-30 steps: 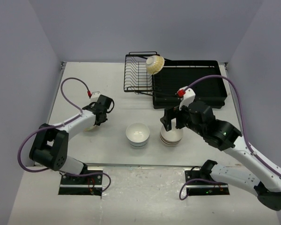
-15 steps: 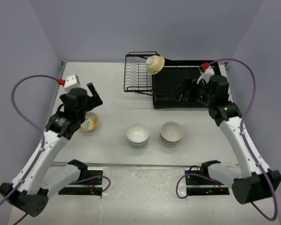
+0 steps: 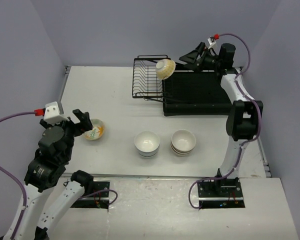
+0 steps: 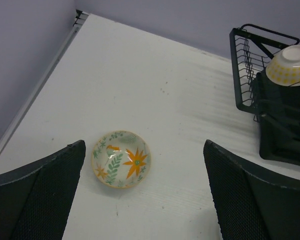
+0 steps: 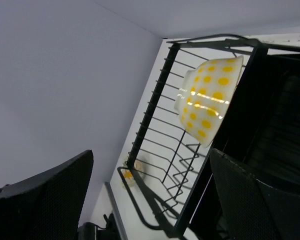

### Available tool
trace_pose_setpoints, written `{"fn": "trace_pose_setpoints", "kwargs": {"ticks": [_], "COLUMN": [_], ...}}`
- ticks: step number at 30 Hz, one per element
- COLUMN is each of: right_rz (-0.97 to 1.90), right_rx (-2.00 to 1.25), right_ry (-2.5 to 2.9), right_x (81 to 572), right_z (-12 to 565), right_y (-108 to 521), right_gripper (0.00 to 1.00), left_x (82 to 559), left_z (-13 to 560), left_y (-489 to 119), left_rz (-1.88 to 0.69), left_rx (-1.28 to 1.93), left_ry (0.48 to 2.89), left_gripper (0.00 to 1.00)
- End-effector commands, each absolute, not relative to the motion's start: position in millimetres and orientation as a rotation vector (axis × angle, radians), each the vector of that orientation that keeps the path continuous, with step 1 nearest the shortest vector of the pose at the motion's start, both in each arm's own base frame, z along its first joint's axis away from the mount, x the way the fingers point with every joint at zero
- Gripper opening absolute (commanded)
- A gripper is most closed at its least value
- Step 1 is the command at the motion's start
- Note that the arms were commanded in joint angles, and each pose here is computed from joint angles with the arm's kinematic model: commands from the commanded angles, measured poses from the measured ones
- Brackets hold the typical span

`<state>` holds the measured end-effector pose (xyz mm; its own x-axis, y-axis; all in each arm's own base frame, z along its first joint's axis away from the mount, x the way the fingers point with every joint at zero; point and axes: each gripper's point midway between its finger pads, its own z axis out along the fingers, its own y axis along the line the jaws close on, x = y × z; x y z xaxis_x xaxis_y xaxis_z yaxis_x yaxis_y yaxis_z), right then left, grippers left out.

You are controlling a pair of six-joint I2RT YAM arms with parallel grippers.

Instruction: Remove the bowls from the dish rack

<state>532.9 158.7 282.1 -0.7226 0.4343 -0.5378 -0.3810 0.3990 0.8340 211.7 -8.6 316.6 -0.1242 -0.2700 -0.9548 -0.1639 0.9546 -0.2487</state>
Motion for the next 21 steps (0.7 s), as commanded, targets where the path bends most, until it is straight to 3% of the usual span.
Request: {"fn": "trace_pose_setpoints", "kwargs": {"ticks": [1,8,21], "right_rz": [1.532,1.448,1.711], "right_rx": [0.020,0.125,0.089], "right_ry": [1.825,1.851,1.837], "right_x": [556.3,593.6,599.6], "right_z": [304.0,269.0,239.3], "right_y": [151.9,143.5,167.1], "right_gripper": [0.99,0.97,0.89], "left_x": [206.2,194.0,199.8], "left_z": [320.1,319.5,301.7], "left_y": [6.7,31.1,38.0], "left_rz": [-0.031,0.016,0.069], "left_rx": [-0.357,-0.488,-0.571], "left_ry": [1.644,1.549,1.569], "left_gripper": [1.00,1.00,1.00]}}
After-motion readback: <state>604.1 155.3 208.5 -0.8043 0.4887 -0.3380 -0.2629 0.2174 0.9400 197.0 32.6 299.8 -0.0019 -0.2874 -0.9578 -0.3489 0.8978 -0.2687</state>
